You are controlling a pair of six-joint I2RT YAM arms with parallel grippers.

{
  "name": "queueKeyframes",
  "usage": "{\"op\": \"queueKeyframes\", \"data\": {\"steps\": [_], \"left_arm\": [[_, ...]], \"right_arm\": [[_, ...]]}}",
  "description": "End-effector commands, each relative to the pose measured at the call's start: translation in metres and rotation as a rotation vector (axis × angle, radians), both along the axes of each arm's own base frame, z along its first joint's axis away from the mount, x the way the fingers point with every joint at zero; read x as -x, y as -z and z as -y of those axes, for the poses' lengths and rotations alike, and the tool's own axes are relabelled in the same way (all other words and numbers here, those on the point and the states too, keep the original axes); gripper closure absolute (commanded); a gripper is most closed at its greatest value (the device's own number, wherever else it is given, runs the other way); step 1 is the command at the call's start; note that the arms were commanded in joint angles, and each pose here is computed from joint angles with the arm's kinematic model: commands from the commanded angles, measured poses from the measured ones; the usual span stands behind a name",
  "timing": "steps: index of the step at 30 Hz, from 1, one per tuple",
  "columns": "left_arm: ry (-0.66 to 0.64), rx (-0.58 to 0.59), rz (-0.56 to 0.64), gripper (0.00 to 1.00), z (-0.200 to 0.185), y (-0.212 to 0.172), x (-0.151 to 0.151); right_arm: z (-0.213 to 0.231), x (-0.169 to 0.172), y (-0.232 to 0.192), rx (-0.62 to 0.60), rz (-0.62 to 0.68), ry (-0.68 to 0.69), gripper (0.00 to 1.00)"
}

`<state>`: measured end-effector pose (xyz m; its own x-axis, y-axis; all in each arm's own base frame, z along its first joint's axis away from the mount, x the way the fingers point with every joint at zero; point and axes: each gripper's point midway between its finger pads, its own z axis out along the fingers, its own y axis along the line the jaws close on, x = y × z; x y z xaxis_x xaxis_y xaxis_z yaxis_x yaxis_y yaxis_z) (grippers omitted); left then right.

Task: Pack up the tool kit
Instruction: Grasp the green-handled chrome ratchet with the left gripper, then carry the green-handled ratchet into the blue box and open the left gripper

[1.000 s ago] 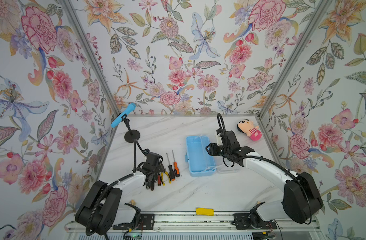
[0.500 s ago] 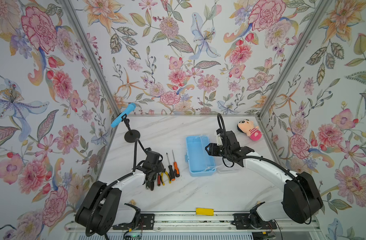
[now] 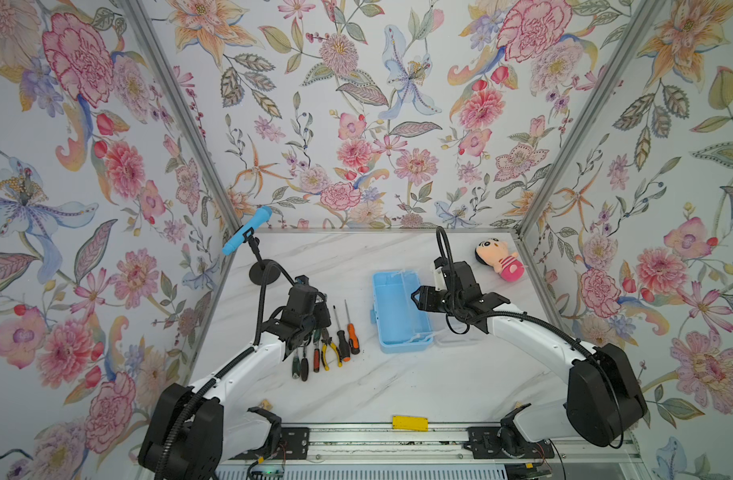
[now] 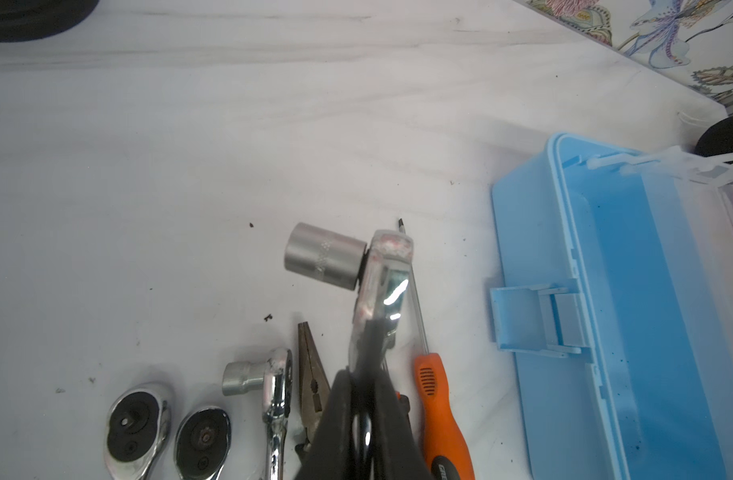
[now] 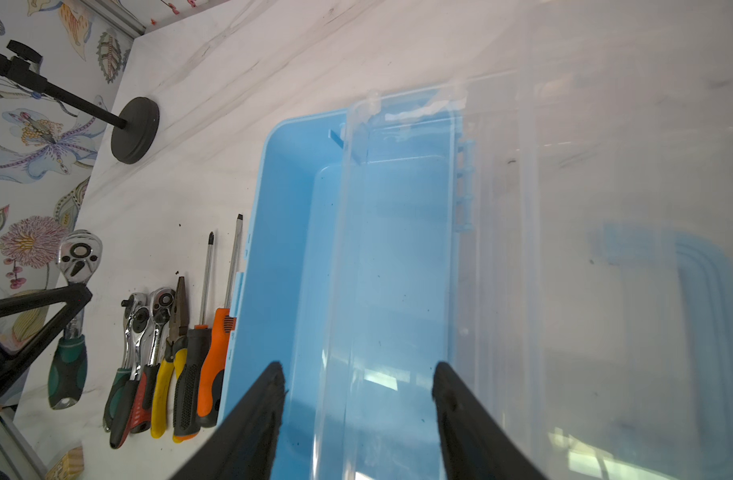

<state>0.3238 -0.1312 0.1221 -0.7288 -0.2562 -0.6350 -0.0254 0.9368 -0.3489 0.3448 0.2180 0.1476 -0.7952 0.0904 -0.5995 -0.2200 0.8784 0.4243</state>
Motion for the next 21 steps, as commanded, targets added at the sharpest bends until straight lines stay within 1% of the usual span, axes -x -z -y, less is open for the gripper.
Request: {"op": "queueKeyframes", "data": {"steps": [1,4,7,11,16,18,19,21], "left_arm": [[0.036,0.154,0.130,1.00,0.036,-0.058,-0.015],[0.030,0.271,0.198,1.00,0.060,-0.086,-0.019],[0.010,0.380,0.237,1.00,0.086,-0.106,-0.022],[0.020,0.491,0.243,1.00,0.124,-0.112,-0.026],[0.055,0.589,0.201,1.00,0.177,-0.099,-0.029],[0.059,0.610,0.166,1.00,0.196,-0.086,-0.030],[0.056,0.609,0.139,1.00,0.205,-0.071,-0.032],[0.051,0.624,0.102,1.00,0.218,-0.057,-0.034]], "right_arm": [[0.002,-0.007,-0.011,-0.045,0.008,0.018,0.41],[0.005,-0.007,-0.014,-0.062,0.009,0.023,0.41],[0.008,-0.007,-0.018,-0.059,0.024,0.032,0.41],[0.012,-0.005,-0.019,-0.058,0.028,0.034,0.41],[0.015,0.000,-0.019,-0.063,0.030,0.034,0.41],[0.017,0.001,-0.019,-0.064,0.032,0.036,0.41],[0.018,0.002,-0.020,-0.066,0.033,0.037,0.41],[0.020,0.002,-0.021,-0.065,0.038,0.040,0.41]]}}
